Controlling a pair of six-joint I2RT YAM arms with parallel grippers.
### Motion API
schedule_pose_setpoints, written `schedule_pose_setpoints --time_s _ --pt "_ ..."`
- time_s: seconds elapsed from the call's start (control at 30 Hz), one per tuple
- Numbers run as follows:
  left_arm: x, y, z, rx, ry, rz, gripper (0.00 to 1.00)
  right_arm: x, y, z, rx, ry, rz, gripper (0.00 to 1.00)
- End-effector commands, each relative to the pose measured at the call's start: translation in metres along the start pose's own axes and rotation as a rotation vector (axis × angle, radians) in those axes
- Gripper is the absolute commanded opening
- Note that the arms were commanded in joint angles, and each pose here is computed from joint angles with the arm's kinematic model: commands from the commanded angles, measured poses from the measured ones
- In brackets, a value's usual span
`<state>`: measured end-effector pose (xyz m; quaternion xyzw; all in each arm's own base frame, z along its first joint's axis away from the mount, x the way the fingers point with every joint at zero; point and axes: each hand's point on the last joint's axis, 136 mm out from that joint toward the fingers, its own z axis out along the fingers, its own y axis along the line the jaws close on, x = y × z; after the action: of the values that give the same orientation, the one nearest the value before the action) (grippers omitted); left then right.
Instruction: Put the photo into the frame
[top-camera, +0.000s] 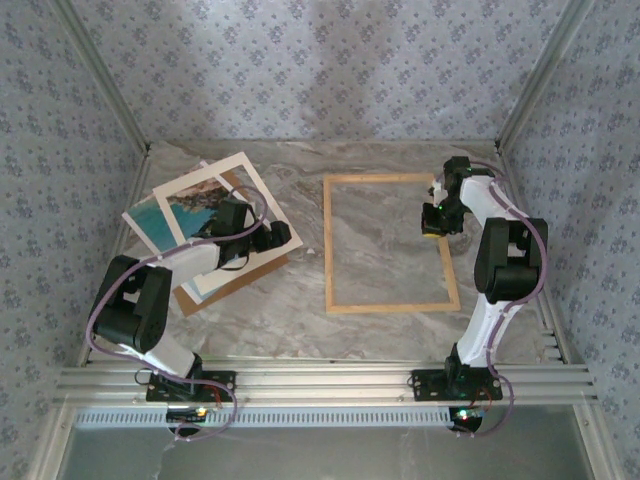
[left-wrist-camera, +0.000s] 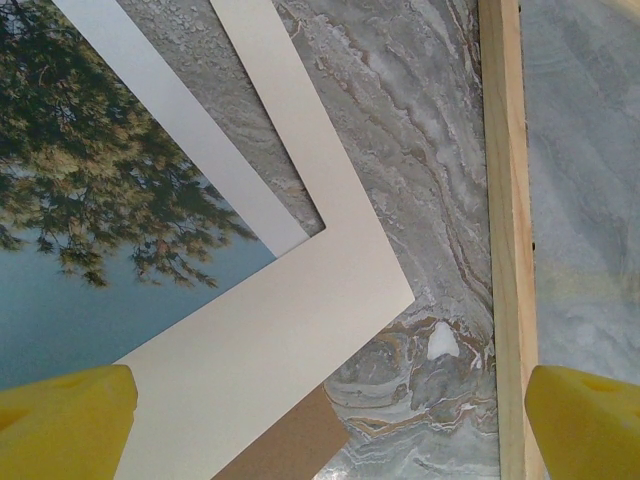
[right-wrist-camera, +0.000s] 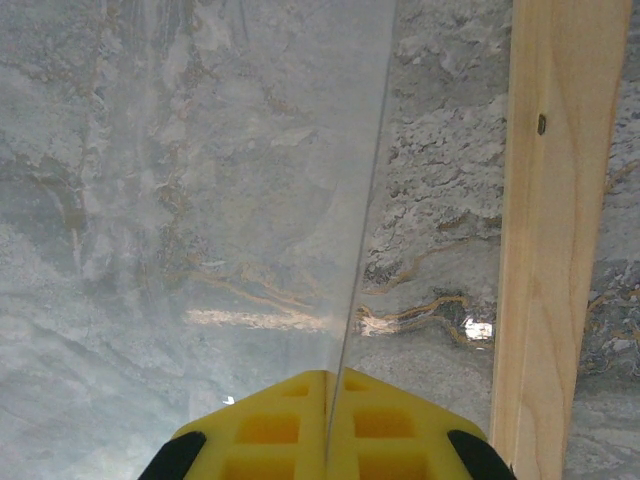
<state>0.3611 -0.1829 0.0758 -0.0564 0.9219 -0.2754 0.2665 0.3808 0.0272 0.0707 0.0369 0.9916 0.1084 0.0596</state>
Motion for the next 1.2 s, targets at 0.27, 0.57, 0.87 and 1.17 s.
schedule_pose_setpoints --time_s 0.27,0.57,0.87,1.17 --pt "-0.008 -0.01 -0.002 0.017 -0.019 0.028 0.99 0.004 -0.006 -0.007 0.029 -0.003 0.015 0.0" --pt "-0.008 -0.01 -0.001 0.015 -0.019 0.03 0.99 -0.002 -0.006 -0.005 0.021 -0.017 0.007 0.0" --pt "-0.007 -0.011 -0.001 0.018 -0.016 0.029 0.99 -0.005 -0.003 -0.001 0.011 -0.015 0.008 0.03" --pt "-0.007 -0.011 0.001 0.019 -0.013 0.029 1.0 -0.003 -0.001 0.003 -0.03 -0.006 0.033 0.2"
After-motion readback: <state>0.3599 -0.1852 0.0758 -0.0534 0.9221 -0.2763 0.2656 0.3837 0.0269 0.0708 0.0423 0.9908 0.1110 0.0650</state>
